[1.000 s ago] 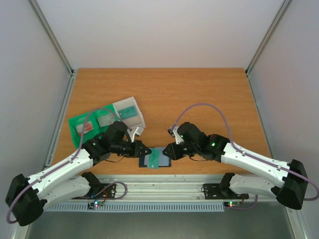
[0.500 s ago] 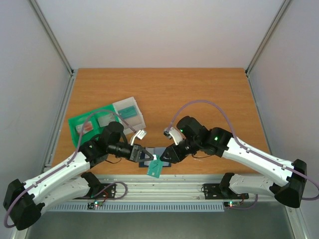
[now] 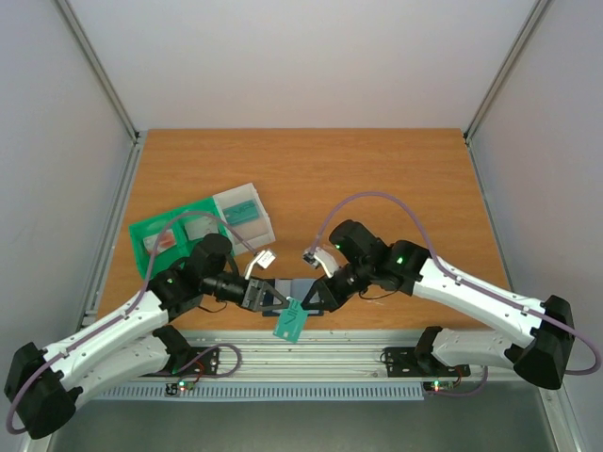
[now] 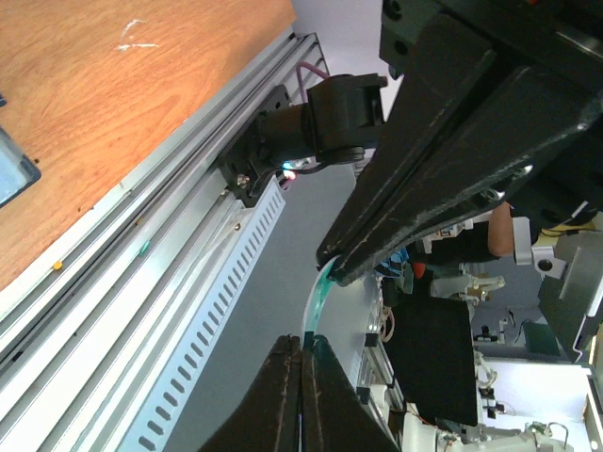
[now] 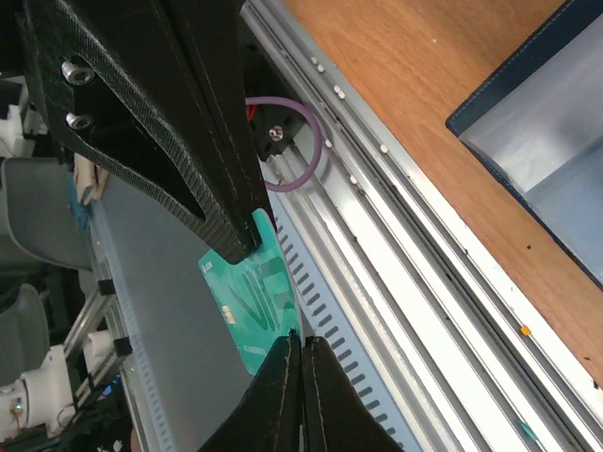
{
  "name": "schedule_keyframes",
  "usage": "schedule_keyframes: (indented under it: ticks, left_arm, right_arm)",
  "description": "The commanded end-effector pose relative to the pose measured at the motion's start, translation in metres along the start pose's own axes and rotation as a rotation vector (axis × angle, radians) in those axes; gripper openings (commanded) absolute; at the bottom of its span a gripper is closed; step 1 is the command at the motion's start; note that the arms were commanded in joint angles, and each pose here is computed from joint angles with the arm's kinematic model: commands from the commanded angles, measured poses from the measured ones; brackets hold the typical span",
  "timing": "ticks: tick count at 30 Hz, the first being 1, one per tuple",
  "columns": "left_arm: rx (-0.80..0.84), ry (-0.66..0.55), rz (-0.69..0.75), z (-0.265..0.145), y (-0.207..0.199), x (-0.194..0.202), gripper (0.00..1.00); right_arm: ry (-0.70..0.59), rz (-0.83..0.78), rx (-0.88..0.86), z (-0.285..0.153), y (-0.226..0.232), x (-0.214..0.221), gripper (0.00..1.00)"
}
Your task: Take the credit cards out of the card holder
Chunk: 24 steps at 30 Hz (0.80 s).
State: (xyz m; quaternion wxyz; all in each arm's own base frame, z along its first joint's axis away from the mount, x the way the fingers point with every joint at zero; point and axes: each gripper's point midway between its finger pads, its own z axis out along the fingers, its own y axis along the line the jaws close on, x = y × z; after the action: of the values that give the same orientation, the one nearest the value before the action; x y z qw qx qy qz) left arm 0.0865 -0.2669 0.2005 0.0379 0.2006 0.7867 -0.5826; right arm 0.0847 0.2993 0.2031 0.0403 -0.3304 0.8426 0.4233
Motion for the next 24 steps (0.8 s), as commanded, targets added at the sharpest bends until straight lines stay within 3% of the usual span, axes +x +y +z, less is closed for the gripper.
schedule_keyframes:
  ticks: [1,2,6,12,17,24]
  left_arm:
    - [-0.018,-0.055,0.055,-0.003,-0.009,-0.013,0.16]
    - [-0.052,-0.086,0.054,-0.005,-0.006,-0.018,0.28]
    - [-0.136,-0.203,0.049,-0.016,-0.001,-0.034,0.53]
    - [-0.164,-0.434,0.043,-0.042,-0.005,-0.056,0.78]
    - [-0.176,-0.582,-0.006,-0.058,0.006,-0.063,0.79]
    - [-0.101,-0.630,-0.043,-0.060,0.001,-0.067,0.74]
  right_arm:
    - [-0.072,-0.017,-0.081,-0.004,0.012,-0.012,0.01]
    - [-0.083,0.008,-0.075,-0.004,0.011,-0.013,0.01]
    - [-0.143,0.053,-0.043,-0.009,0.005,-0.022,0.01]
    - [-0.312,0.163,0.040,-0.027,-0.007,-0.044,0.01]
    - [-0.481,0.229,0.067,-0.042,-0.017,-0.060,0.01]
    - [-0.714,0.319,0.027,-0.073,-0.018,-0.079,0.01]
